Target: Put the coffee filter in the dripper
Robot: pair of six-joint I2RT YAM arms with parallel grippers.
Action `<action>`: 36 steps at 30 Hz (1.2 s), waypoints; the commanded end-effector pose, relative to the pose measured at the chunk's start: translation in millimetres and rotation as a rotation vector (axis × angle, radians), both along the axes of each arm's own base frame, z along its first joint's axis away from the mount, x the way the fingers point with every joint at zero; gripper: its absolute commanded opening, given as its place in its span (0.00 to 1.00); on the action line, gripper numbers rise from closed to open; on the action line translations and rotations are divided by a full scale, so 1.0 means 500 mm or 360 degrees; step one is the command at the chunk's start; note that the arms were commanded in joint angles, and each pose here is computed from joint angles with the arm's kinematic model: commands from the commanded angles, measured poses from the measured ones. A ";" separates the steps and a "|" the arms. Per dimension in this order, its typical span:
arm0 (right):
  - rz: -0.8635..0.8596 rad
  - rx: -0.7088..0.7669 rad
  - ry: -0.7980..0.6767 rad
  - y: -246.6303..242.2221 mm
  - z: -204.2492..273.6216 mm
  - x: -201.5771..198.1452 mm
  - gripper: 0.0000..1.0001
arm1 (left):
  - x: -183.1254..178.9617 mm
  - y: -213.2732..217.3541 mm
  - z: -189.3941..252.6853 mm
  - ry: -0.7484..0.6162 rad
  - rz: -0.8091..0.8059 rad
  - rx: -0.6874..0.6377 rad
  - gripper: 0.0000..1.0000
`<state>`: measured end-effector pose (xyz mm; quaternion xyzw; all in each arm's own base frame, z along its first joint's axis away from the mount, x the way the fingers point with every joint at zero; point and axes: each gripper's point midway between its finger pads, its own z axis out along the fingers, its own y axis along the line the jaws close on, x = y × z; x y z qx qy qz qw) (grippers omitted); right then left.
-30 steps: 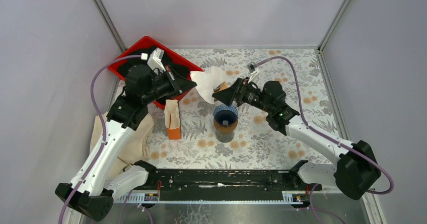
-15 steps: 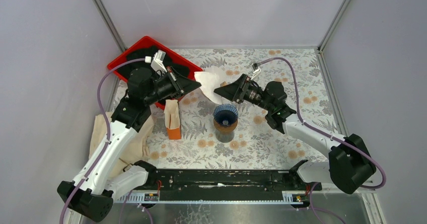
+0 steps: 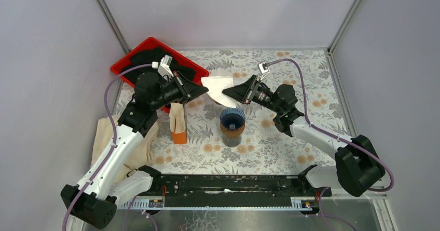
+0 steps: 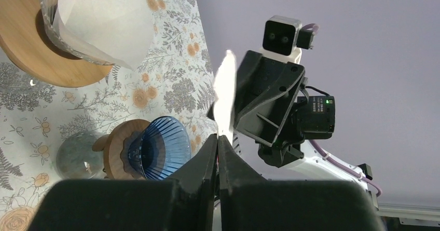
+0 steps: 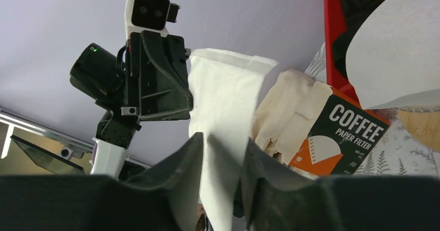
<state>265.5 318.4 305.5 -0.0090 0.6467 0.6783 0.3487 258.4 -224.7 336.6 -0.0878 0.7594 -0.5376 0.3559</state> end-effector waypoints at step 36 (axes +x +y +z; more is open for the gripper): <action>0.0121 0.0262 -0.0092 -0.024 0.082 -0.030 0.00 | 0.006 0.034 -0.019 -0.0072 0.0182 0.0035 0.50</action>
